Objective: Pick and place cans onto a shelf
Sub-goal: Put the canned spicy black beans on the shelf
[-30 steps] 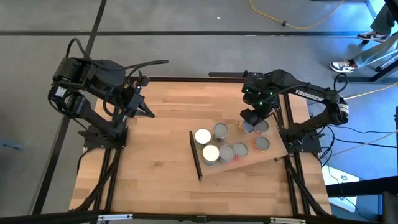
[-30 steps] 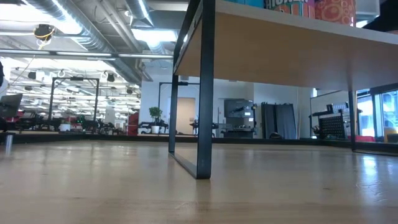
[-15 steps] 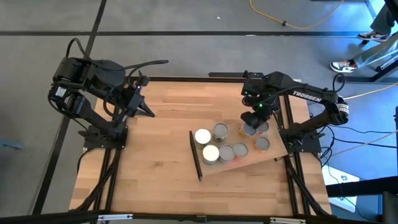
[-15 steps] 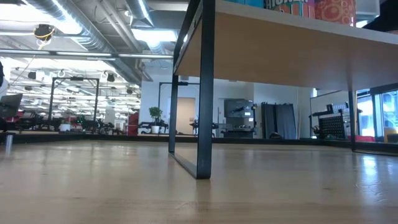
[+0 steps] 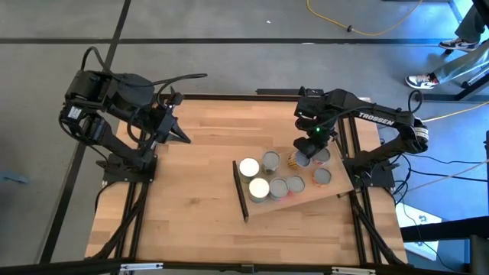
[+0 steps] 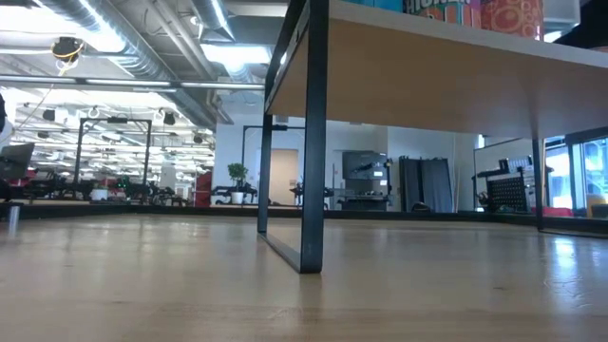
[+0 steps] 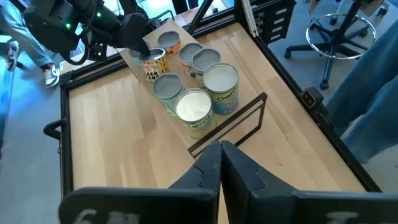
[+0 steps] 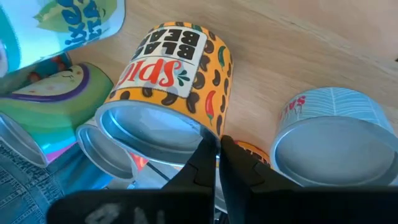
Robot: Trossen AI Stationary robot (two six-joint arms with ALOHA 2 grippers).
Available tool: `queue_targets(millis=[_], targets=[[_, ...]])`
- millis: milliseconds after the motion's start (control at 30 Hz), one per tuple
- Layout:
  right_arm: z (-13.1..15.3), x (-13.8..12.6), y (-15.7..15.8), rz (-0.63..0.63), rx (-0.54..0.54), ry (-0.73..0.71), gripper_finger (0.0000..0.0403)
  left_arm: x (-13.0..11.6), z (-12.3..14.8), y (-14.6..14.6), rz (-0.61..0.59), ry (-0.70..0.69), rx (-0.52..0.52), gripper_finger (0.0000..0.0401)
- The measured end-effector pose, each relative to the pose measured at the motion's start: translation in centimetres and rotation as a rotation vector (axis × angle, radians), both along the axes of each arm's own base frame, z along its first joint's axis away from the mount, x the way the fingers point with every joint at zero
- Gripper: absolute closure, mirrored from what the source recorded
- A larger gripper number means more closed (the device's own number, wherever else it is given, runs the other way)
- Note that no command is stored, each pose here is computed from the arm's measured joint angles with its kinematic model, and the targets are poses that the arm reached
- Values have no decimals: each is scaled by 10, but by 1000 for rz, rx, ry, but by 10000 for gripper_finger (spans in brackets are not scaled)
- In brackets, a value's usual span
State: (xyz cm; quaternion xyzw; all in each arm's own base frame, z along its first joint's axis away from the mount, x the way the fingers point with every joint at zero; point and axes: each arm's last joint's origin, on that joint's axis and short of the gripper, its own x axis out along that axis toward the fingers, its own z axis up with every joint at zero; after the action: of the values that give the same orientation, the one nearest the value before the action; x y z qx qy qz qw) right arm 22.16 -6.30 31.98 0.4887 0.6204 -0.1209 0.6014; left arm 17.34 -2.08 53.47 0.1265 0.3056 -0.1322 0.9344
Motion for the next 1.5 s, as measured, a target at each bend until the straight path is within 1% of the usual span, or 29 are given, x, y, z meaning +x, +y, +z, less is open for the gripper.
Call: queue_targets(millis=[833, 1133, 1267, 1500], targets=[[0, 3, 0, -5, 10, -29, 382, 0, 0, 0, 1, 0, 0, 401], [1, 3, 0, -18, 22, -24, 382, 0, 0, 0, 1, 0, 0, 401], [1, 3, 0, -19, 45, -31, 382, 0, 0, 0, 1, 0, 0, 401], [1, 3, 0, -20, 26, -27, 382, 0, 0, 0, 1, 1, 0, 401]])
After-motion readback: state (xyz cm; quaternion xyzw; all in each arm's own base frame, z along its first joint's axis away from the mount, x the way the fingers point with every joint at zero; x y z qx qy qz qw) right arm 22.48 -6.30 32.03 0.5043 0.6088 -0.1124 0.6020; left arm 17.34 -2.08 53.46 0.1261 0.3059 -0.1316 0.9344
